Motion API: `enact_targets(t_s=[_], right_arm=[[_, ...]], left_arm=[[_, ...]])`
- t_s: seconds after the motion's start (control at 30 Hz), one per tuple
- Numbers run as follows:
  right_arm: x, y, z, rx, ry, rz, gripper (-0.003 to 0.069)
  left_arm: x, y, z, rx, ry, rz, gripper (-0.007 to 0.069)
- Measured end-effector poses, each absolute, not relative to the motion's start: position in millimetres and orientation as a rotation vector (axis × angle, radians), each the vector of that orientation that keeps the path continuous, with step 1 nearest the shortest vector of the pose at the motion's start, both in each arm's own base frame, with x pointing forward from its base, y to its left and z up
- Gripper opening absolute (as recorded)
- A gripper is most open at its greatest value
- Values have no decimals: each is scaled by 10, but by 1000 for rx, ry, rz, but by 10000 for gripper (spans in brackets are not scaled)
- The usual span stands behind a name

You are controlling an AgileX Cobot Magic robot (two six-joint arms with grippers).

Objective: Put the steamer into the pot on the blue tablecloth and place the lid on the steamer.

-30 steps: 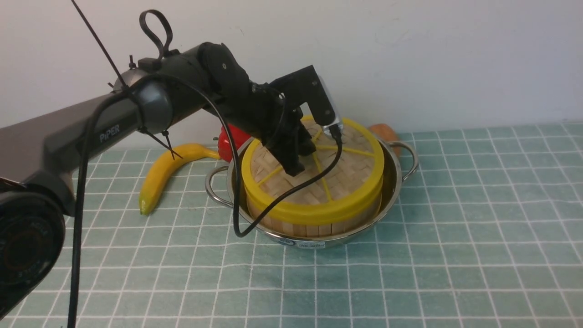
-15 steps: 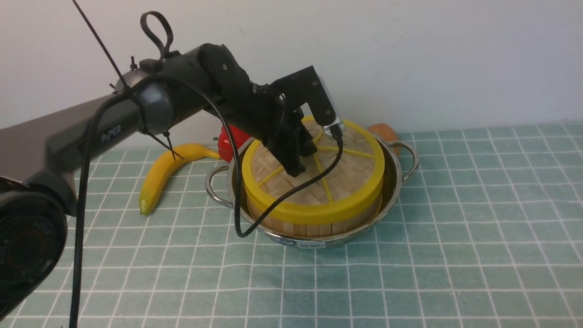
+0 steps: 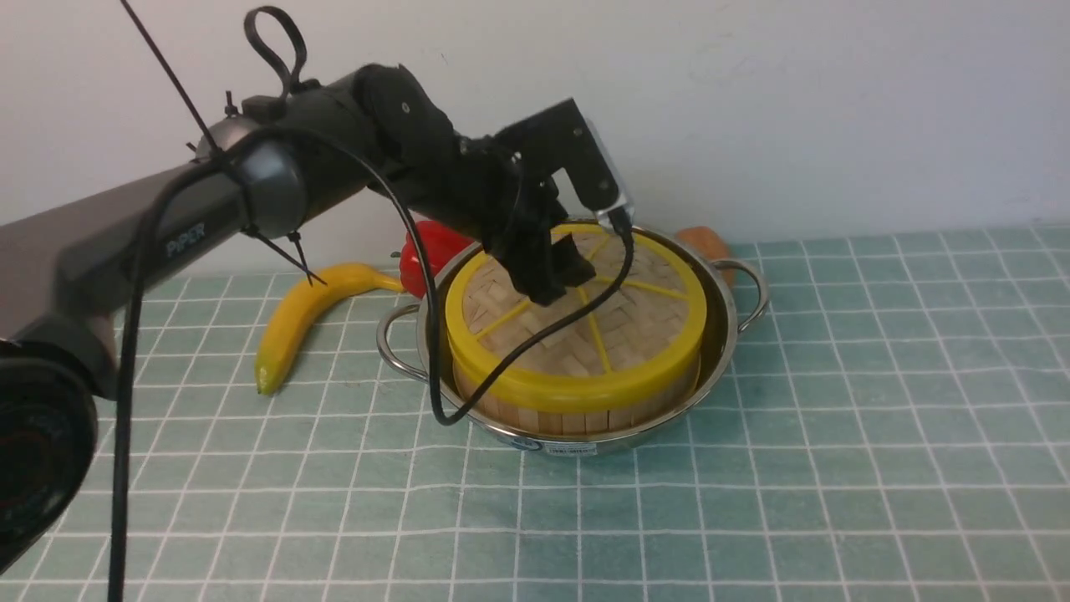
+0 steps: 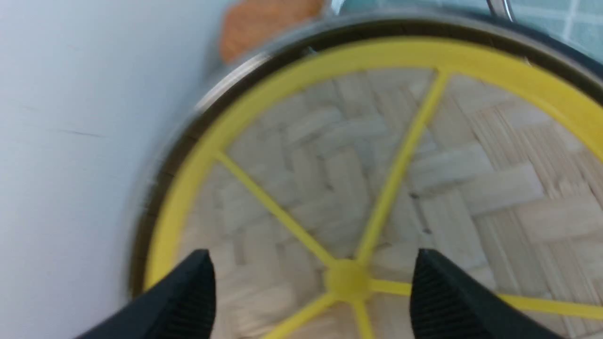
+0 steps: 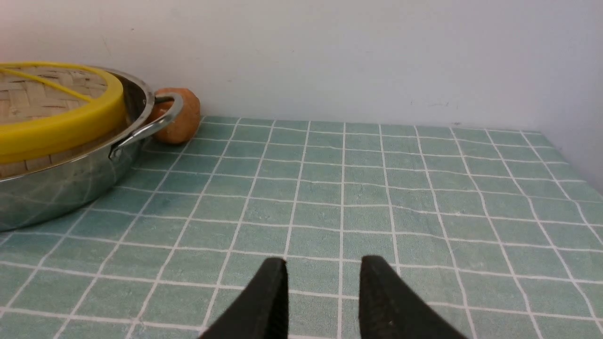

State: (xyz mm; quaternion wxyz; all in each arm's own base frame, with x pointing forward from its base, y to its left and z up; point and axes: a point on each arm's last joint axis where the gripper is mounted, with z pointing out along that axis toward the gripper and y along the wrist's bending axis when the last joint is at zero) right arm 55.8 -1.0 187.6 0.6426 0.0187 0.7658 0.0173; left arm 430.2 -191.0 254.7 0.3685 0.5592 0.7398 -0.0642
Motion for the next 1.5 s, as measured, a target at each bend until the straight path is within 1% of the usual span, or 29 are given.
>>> enact_targets(t_s=[0.07,0.17,0.27,0.63,0.8,0.97,1.1,1.2,1.37,1.4,1.43,1.47,1.5], right_arm=[[558,-9,1877,43,1744,40,240],[558,-9,1877,43,1744,40,240],[558,-9,1878,42,1743,40,240],[559,-9,1878,42,1742,40,240],[559,-9,1878,44,1742,42,240],[559,-9,1878,44,1742,42,240],[559,-9,1878,44,1742,42,240],[559,-9,1878,44,1742,42,240],[559,-9,1878,44,1742,42,240],[559,-9,1878,44,1742,42,240],[559,-9,1878,44,1742,42,240],[559,-9,1878,44,1742,42,240],[559,-9,1878,44,1742,42,240]], left_arm=[[4289,-1898,2676,1389,1884,-152,521],[4287,-1897,2725,1362,1887,-159,522],[4320,-1912,2584,1365,1927,-181,493],[4454,-1968,2174,1354,1981,-182,388],[4457,-1984,2160,1349,1982,-182,368],[4446,-1979,2198,1350,1978,-180,368],[4418,-1966,2282,1364,1964,-168,368],[4392,-1949,2403,1358,1944,-154,368],[4295,-1915,2713,1350,1892,-139,365],[4204,-1863,2952,1324,1875,-142,365],[4144,-1827,3105,1297,1865,-147,365],[4131,-1823,3137,1291,1862,-147,365],[4026,-1760,3397,1234,1837,-147,365]])
